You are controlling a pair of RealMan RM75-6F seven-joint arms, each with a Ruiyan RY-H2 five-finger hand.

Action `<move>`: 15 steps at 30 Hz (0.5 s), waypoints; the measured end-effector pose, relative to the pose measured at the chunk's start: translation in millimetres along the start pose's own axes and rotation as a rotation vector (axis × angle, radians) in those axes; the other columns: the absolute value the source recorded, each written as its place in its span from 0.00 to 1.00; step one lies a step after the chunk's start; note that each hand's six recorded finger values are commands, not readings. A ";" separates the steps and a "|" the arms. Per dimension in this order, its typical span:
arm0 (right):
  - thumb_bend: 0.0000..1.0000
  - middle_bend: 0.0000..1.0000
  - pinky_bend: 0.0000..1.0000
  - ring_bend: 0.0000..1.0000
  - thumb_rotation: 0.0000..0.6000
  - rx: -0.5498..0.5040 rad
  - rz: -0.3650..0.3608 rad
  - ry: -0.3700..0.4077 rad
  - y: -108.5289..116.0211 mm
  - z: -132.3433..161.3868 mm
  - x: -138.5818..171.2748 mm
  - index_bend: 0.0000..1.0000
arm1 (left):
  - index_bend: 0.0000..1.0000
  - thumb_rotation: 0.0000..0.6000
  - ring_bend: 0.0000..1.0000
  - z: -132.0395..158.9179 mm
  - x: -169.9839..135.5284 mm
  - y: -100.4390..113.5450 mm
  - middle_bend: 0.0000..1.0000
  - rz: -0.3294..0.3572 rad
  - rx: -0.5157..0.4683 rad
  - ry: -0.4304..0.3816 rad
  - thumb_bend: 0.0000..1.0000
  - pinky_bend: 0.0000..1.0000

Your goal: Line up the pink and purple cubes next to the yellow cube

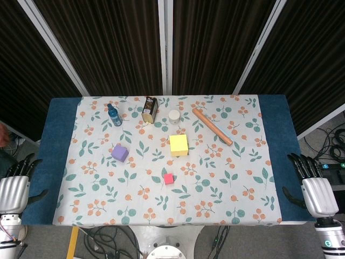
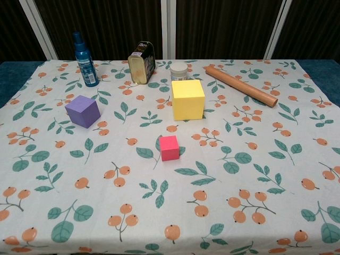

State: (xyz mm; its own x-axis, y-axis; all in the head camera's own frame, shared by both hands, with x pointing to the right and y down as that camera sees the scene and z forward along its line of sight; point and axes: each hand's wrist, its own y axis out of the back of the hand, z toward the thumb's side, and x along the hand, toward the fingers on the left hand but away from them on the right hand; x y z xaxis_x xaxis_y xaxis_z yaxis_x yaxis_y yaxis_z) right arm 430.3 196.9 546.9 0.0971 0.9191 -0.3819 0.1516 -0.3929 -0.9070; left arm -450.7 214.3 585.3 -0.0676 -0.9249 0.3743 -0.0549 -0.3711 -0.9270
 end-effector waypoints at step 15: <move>0.23 0.00 0.02 0.00 1.00 -0.002 -0.017 0.004 4.8 -1.2 3.2 0.00 | 0.25 1.00 0.18 7.6 7.8 4.6 0.20 0.016 0.017 -0.057 0.14 0.21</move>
State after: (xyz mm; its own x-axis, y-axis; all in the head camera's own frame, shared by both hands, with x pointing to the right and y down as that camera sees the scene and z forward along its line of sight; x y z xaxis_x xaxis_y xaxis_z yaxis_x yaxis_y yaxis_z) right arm 432.5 197.9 541.6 0.0981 0.9255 -0.3659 0.1548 -0.3774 -0.9130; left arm -443.9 204.8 583.8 -0.0110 -0.9336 0.3581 -0.0370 -0.3575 -0.9332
